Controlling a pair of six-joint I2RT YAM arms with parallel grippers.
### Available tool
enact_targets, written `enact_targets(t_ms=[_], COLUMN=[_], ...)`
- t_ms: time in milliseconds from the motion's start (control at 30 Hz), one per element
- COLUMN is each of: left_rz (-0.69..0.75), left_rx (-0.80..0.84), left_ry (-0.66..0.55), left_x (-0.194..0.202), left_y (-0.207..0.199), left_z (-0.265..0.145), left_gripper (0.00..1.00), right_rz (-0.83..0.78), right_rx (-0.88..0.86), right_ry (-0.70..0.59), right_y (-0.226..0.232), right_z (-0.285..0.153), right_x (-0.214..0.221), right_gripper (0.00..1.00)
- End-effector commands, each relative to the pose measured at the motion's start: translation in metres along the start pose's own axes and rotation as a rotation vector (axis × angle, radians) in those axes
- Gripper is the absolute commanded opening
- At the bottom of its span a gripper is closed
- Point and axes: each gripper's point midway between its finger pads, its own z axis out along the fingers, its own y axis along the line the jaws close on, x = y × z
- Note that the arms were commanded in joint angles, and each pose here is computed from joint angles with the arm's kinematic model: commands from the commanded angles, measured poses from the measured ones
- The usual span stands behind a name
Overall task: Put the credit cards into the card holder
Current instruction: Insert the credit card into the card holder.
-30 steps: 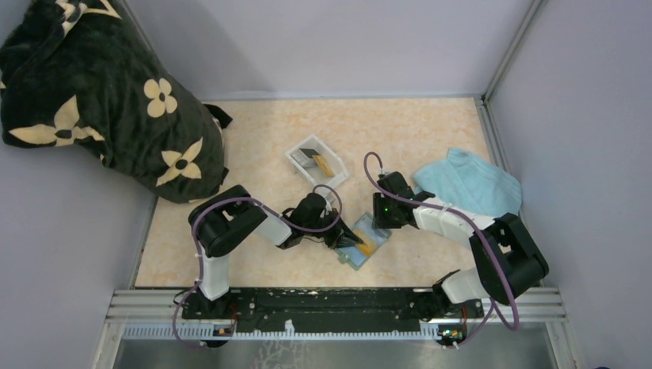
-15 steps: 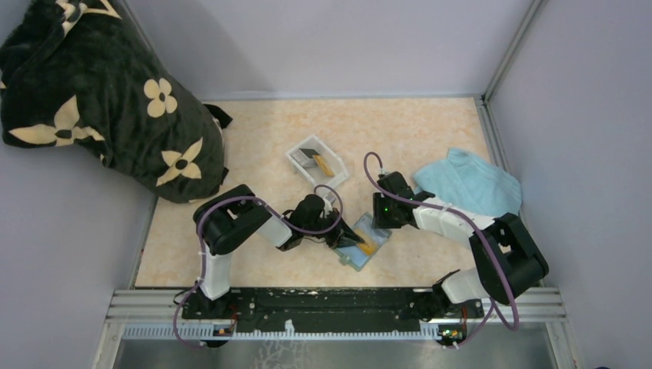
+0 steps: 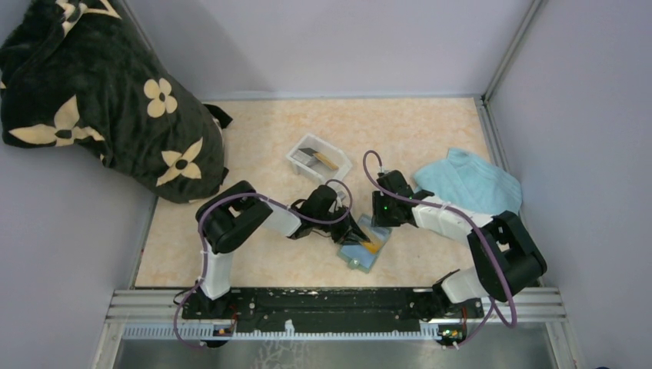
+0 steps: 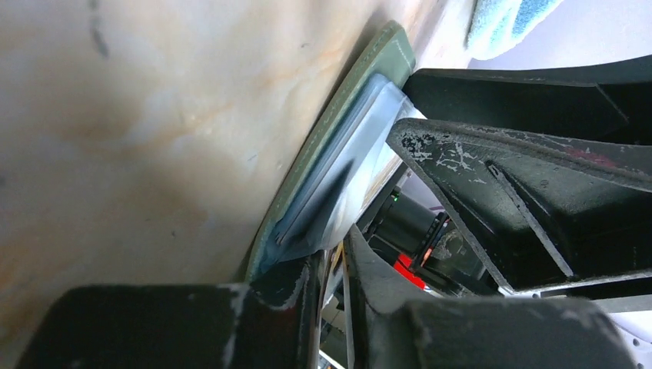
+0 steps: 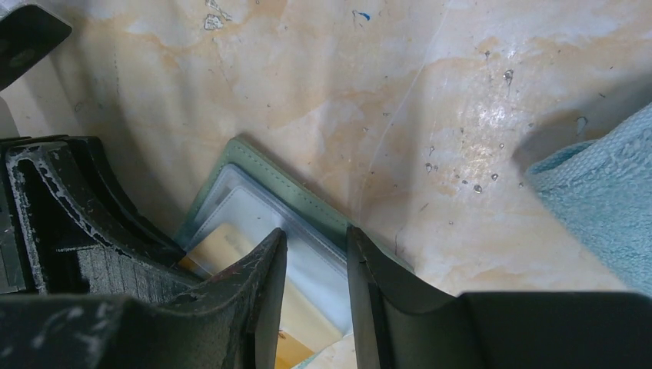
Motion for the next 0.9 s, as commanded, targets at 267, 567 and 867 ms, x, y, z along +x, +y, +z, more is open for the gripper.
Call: enact_targets(t_ms=[267, 567, 867], left_rz=[-0.178, -0.213, -0.209], left_rx=[-0.406, -0.426, -0.412], left_ry=[0.043, -0.012, -0.015], left_x=[0.036, 0.038, 0.043], left_y=[0.113, 0.121, 0.116], left_z=[-0.021, -0.035, -0.034], left_gripper=[0.35, 0.43, 0.44], right_rz=[0.004, -0.002, -0.012], right_rx=[-0.012, -0.010, -0.011], right_ry=[0.112, 0.116, 0.119], right_y=[-0.003, -0.004, -0.004], right_z=[0.023, 0.024, 0.024], right_x=[0.034, 0.034, 0.033], right_gripper=[0.34, 0.34, 0.34])
